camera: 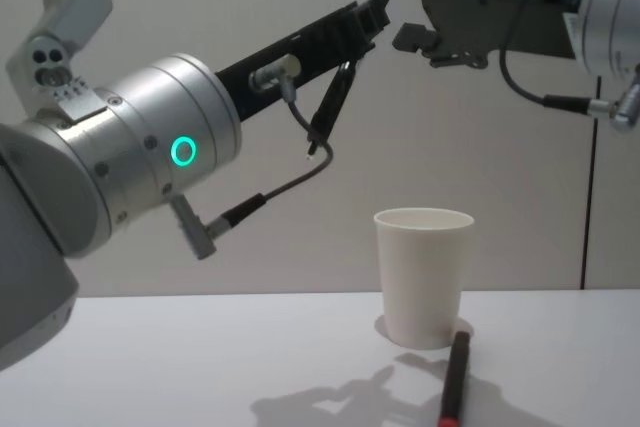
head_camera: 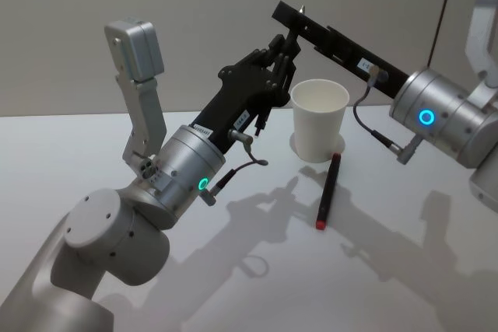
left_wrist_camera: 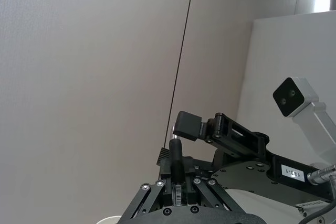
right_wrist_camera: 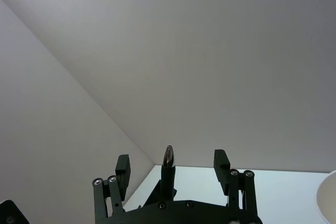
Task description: Place the pen into the pen holder.
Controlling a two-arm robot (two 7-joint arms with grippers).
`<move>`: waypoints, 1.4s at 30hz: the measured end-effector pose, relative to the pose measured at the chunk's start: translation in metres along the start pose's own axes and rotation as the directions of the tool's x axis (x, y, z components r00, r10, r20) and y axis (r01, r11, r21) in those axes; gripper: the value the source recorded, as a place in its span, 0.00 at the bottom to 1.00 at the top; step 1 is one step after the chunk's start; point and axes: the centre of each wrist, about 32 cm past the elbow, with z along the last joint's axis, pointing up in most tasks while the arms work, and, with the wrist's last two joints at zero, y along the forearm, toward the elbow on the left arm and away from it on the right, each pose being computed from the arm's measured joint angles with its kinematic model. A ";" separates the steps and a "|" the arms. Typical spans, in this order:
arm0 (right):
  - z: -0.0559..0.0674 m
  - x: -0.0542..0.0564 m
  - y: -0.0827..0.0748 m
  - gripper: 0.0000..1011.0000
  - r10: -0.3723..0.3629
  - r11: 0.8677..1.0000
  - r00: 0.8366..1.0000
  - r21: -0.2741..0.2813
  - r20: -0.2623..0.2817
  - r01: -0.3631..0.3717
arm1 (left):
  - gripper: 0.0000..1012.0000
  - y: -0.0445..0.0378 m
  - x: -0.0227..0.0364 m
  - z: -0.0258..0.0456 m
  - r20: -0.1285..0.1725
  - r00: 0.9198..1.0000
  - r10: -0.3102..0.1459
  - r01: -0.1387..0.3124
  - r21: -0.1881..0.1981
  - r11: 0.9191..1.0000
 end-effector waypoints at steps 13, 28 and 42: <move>-0.001 0.001 0.000 0.99 0.007 1.000 1.000 -0.004 -0.010 -0.007 | 0.14 0.0000 0.0000 0.0000 0.000 1.000 0.000 0.000 0.000 1.000; -0.002 0.001 0.003 0.99 0.022 1.000 1.000 -0.007 -0.016 -0.022 | 0.14 0.0000 0.0000 0.0000 0.000 1.000 0.000 0.000 0.000 1.000; -0.003 0.001 0.005 0.88 0.024 1.000 1.000 -0.008 -0.015 -0.024 | 0.14 0.0000 0.0000 0.0000 0.000 1.000 0.000 0.000 0.000 1.000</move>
